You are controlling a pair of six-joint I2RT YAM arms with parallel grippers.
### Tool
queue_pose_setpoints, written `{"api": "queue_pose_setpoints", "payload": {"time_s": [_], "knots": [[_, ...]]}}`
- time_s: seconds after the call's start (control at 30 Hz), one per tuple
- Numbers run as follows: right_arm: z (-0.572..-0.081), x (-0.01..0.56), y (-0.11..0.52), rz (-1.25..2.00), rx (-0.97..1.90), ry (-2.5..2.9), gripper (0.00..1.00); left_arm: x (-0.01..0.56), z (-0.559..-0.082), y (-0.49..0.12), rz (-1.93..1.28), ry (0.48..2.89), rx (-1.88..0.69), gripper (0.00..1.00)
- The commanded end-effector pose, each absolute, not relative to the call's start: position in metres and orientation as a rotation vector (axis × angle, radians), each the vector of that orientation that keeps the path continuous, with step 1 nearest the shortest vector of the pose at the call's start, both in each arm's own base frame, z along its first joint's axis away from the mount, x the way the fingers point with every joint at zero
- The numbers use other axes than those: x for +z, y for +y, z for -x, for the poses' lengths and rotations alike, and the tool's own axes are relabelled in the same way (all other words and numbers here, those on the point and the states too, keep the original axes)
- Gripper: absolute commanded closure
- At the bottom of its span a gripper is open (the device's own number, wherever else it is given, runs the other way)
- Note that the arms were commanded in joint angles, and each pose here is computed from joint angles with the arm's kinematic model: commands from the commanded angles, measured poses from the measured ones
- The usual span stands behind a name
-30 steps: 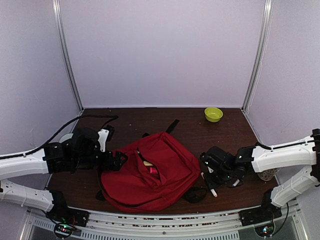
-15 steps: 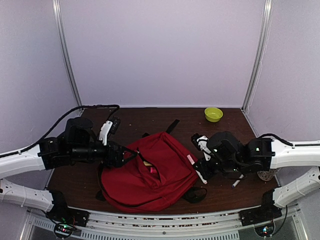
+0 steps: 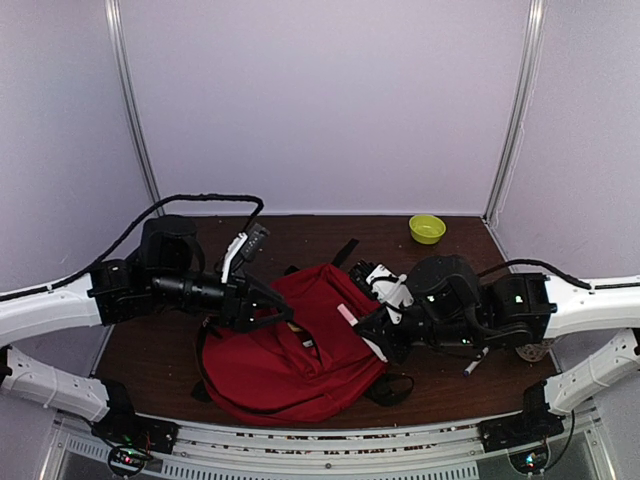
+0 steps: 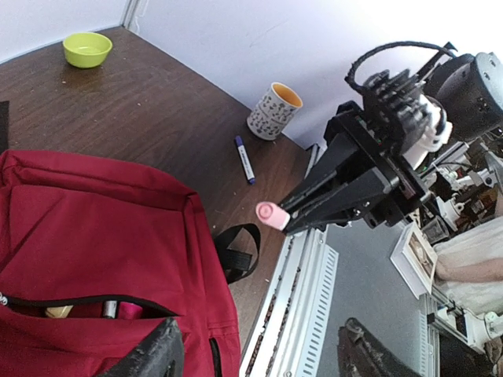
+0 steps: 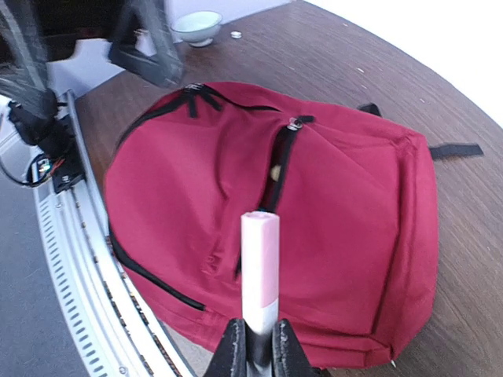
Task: Pack the student bag
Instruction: Pass from the right arm to the left
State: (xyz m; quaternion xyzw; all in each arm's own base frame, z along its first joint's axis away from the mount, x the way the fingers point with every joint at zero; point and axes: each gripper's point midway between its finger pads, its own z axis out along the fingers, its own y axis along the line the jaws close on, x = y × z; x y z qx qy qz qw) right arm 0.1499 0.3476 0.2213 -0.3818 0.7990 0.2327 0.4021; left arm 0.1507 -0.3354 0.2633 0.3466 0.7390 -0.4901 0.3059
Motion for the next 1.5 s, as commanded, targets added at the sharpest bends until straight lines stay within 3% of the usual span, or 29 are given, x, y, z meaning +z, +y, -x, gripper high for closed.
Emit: {"api": "queue_pose_setpoints", "payload": {"time_s": [0.0, 0.43, 0.93, 1.0, 1.1, 1.2, 1.47], "knots": [[-0.129, 0.248, 0.376, 1.077, 0.708, 1.905, 1.0, 0.286, -0.138, -0.357, -1.033, 1.843, -1.387, 0.33], [-0.098, 0.262, 0.41, 1.241, 0.806, 1.824, 1.0, 0.288, -0.113, -0.376, -1.175, 1.739, -1.519, 0.51], [-0.099, 0.269, 0.413, 1.237, 0.809, 1.815, 1.0, 0.283, -0.106, -0.371, -1.211, 1.716, -1.512, 0.84], [-0.101, 0.27, 0.413, 1.23, 0.8, 1.816, 1.0, 0.282, -0.106, -0.371, -1.21, 1.72, -1.514, 0.82], [-0.104, 0.27, 0.412, 1.214, 0.785, 1.822, 1.0, 0.283, -0.106, -0.37, -1.204, 1.716, -1.518, 0.69], [-0.105, 0.267, 0.411, 1.208, 0.777, 1.828, 1.0, 0.283, -0.105, -0.368, -1.198, 1.709, -1.516, 0.68], [-0.107, 0.268, 0.413, 1.2, 0.77, 1.824, 1.0, 0.277, -0.104, -0.367, -1.209, 1.707, -1.518, 0.98]]}}
